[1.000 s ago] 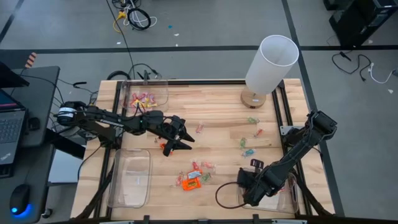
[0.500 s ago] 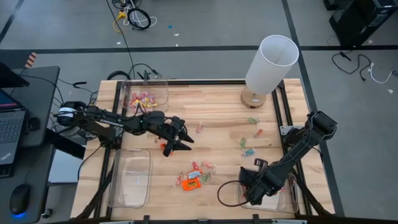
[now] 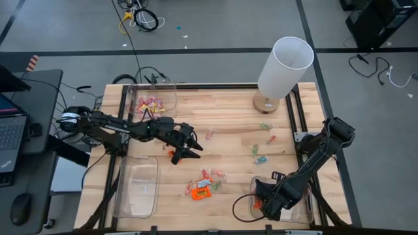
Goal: Sort candy
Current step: Put the chocolate into the bottom right transparent bin
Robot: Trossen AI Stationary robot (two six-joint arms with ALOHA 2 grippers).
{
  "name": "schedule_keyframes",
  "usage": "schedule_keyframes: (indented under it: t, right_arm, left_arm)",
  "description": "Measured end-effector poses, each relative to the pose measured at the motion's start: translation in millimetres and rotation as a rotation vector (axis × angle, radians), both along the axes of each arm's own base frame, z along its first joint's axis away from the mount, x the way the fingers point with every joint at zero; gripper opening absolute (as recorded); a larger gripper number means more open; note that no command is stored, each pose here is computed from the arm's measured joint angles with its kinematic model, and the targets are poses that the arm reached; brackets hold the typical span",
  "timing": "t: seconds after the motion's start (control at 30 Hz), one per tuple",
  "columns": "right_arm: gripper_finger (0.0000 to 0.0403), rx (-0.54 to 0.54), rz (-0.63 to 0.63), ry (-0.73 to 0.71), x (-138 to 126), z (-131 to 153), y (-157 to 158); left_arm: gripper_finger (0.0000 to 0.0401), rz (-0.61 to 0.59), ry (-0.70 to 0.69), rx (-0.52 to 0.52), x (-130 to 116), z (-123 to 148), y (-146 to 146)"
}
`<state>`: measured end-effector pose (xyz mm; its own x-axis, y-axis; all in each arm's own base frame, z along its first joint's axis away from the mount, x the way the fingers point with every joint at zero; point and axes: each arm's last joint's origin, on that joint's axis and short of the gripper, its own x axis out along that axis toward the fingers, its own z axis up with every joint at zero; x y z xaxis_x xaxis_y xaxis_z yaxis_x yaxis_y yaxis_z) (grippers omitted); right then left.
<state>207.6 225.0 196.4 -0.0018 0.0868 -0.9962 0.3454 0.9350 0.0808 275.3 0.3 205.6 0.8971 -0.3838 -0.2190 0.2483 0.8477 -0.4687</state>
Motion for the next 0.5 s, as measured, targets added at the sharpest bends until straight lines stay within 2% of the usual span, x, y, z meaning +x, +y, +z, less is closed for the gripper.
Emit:
schedule_keyframes:
  t: [0.27,0.43,0.5]
  right_arm:
    - [0.0,-0.049,-0.036,0.034,-8,18,6]
    - [0.0,-0.146,-0.048,-0.063,-4,49,6]
    - [0.0,-0.202,-0.05,-0.125,-1,62,5]
  left_arm:
    - [0.0214,-0.134,0.094,0.0,-5,-10,-4]
    - [0.0214,-0.157,0.179,0.034,-9,-19,-7]
    - [0.0214,-0.132,0.209,0.044,-10,-22,-7]
